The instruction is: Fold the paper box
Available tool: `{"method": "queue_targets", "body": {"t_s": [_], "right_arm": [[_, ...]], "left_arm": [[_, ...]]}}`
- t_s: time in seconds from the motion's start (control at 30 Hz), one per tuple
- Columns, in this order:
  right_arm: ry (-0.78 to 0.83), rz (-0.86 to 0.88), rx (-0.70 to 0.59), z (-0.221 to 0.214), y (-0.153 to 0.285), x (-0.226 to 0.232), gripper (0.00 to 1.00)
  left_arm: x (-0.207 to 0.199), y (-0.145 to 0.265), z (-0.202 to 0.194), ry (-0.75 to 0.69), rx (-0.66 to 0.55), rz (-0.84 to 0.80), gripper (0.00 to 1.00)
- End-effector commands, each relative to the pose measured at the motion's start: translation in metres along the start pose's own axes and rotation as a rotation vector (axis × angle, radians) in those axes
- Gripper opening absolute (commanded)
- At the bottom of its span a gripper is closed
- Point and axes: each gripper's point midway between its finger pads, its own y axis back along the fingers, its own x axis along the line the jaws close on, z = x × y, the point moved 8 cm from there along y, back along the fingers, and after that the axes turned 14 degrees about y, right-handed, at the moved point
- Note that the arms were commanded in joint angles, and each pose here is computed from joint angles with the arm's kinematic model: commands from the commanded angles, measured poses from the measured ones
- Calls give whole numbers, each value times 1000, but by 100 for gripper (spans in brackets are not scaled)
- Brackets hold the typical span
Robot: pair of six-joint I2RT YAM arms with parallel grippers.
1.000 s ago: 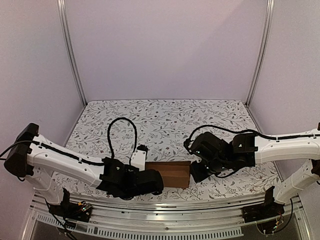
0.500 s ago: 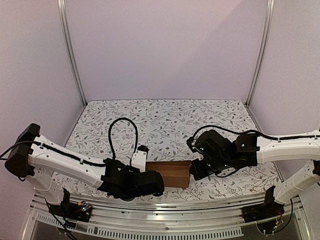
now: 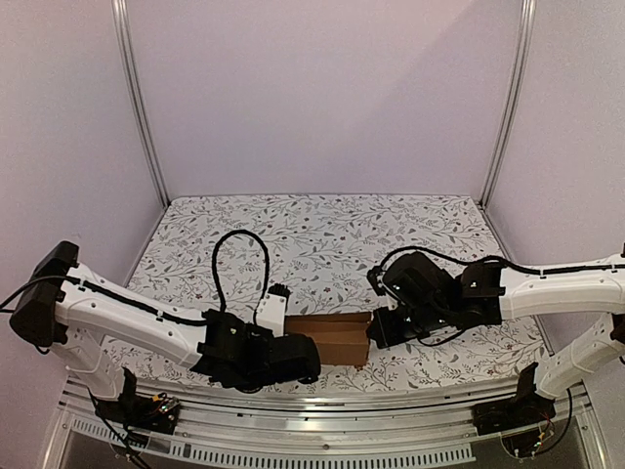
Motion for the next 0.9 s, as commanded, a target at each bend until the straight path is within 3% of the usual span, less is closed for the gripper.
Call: {"method": "queue_targets", "body": {"t_s": [0.0,0.87], "right_arm": [[-31,153,-89,16,6,18,0],[-94,158,-97,11,7,5,0]], "left_arm": [[-6,-3,-23,-51,89,-23,0],[-7,-1,-22,-59,84,-27,0]]}}
